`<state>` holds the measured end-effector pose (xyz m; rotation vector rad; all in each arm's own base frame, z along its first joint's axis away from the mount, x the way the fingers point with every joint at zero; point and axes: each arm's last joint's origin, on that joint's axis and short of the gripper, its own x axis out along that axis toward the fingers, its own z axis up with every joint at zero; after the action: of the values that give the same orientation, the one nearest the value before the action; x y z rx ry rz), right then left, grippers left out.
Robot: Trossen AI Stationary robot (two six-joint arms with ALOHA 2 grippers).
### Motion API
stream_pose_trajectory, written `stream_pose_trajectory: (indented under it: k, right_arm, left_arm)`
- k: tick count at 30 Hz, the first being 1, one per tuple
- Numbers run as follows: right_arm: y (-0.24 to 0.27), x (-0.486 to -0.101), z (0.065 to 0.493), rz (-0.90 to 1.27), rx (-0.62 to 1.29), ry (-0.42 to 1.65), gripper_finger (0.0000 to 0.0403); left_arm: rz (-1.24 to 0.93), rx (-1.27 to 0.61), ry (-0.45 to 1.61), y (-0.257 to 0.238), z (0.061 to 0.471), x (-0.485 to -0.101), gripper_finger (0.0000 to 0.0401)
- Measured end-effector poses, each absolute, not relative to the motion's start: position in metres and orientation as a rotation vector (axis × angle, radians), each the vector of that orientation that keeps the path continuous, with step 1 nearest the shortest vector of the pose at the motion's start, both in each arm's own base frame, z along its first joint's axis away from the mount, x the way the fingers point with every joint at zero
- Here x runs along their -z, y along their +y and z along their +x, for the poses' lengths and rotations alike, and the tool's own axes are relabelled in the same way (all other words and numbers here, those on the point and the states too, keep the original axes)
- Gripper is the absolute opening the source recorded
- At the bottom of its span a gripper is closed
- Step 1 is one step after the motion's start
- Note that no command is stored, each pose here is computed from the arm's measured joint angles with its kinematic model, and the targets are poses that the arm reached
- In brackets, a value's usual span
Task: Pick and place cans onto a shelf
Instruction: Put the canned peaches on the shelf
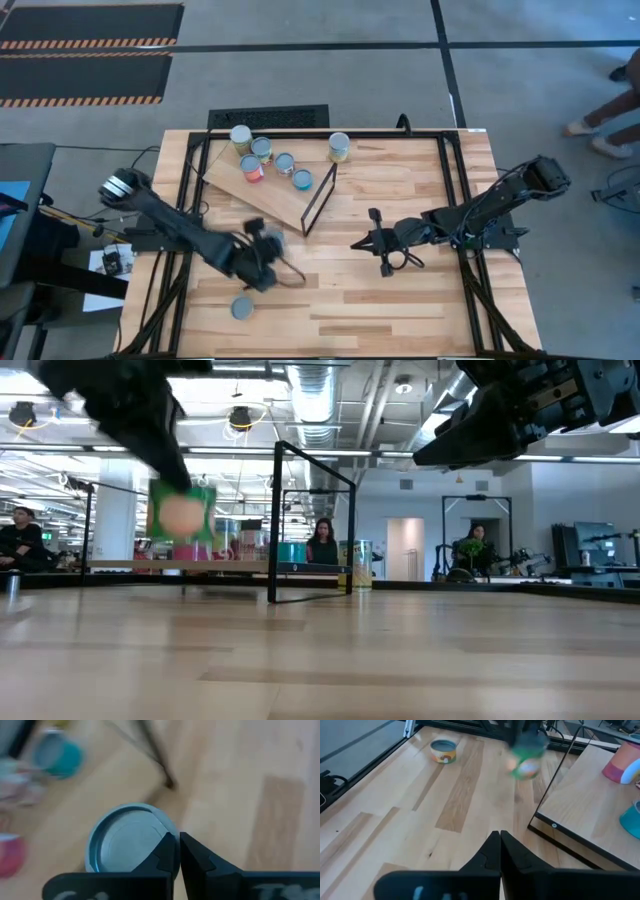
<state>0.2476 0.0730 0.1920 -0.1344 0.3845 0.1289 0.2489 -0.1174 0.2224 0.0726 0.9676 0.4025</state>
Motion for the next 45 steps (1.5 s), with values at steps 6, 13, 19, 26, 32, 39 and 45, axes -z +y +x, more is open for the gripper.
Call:
stream_pose_trajectory:
  k: [6,13,19,26,32,39,45]
  right_arm:
    - [0.073,-0.192,0.248,-0.134,-0.128,0.383,0.0012]
    - [0.073,-0.192,0.248,-0.13,-0.127,0.385,0.0012]
    - [0.073,-0.192,0.248,-0.131,-0.128,0.384,0.0012]
    - [0.073,-0.192,0.248,-0.132,-0.128,0.387,0.0012]
    - [0.073,-0.192,0.248,-0.131,-0.128,0.383,0.0012]
    - [0.073,-0.192,0.248,-0.131,-0.128,0.383,0.0012]
    - [0.073,-0.192,0.248,-0.131,-0.128,0.384,0.0012]
  left_arm:
    - [-0.02,-0.561,0.886,-0.055,0.241,-0.262,0.0001]
    - [-0.076,-0.54,0.917,0.012,0.263,-0.261,0.0]
    - [-0.096,-0.584,0.968,0.034,0.266,-0.248,0.0]
    - [-0.122,-0.593,0.964,0.041,0.265,-0.224,0.0]
    - [-0.149,-0.619,0.965,0.053,0.261,-0.215,0.0]
    - [-0.156,-0.611,0.946,0.059,0.261,-0.215,0.0003]
    - [-0.17,-0.613,0.949,0.064,0.26,-0.215,0.0004]
